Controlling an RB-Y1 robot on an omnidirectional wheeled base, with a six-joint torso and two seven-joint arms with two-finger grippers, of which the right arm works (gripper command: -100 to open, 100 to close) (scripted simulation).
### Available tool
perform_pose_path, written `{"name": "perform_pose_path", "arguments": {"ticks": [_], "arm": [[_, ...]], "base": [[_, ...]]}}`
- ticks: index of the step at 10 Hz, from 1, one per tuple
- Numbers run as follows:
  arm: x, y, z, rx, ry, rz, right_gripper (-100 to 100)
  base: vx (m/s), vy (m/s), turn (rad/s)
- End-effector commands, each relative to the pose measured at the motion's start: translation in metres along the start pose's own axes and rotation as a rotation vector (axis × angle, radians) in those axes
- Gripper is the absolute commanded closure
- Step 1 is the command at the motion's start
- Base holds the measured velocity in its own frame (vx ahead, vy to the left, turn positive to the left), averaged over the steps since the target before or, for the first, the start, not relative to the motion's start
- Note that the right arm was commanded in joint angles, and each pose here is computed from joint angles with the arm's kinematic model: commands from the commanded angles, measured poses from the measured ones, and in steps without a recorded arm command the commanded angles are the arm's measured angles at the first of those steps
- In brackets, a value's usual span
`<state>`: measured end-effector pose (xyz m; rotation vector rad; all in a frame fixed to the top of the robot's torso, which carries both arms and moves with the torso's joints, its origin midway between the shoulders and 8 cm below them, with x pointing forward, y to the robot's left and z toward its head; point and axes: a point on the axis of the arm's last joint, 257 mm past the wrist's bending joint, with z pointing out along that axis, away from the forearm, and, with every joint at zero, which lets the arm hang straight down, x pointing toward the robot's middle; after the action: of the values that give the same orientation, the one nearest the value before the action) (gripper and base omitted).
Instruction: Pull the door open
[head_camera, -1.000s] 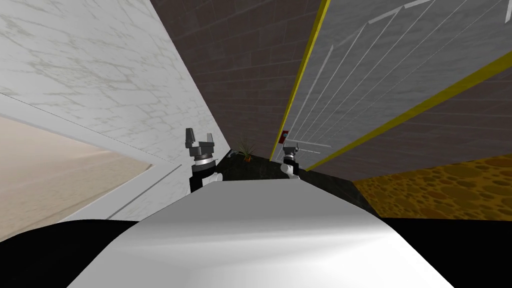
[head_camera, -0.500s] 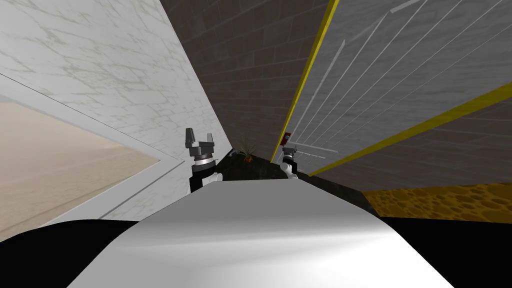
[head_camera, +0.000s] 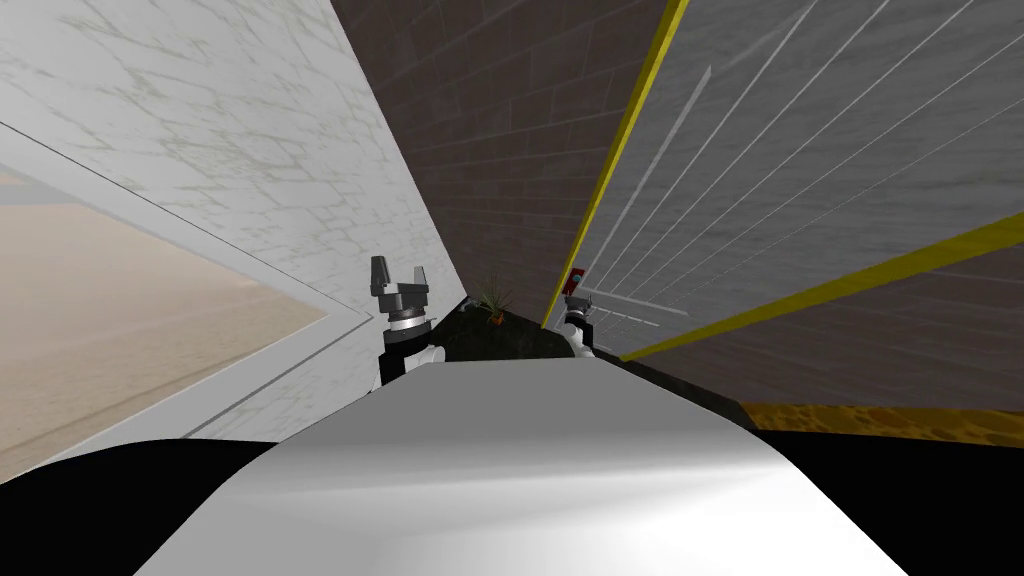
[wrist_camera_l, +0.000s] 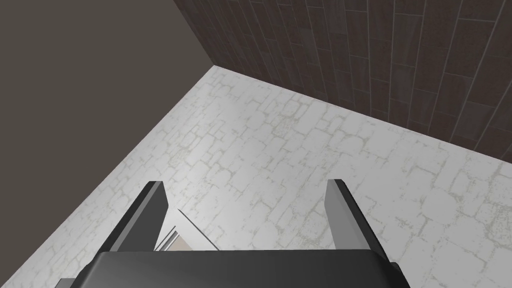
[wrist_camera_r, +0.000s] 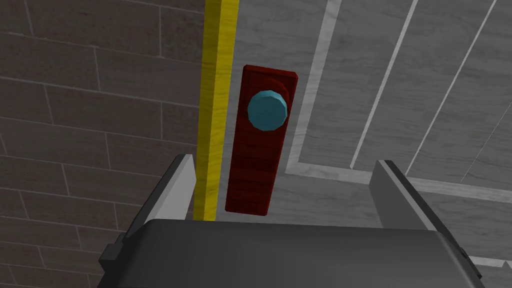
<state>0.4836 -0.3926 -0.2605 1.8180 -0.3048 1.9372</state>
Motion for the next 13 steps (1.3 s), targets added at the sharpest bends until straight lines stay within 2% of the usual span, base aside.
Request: {"name": "perform_pose_path", "arguments": {"ticks": [1,6,7,9,13], "arm": [[-0.01,0.0,0.0027,-0.007,-0.03,0.044,-100],[-0.037,0.0,0.0079,-0.03,-0.102,0.148,-100],[-0.033,0.001,0.0074,-0.027,-0.093,0.136,-100],[-0.042,0.03,0.0117,-0.043,-0.099,0.137,-100],[-0.049,0.06,0.0158,-0.058,-0.101,0.137,-100]], "base": [[0.057,-0.088,0.135],[0.045,-0.081,0.092],[0.018,-0.045,0.023],[0.153,-0.018,0.068],[0.13,-0.004,0.043]]}}
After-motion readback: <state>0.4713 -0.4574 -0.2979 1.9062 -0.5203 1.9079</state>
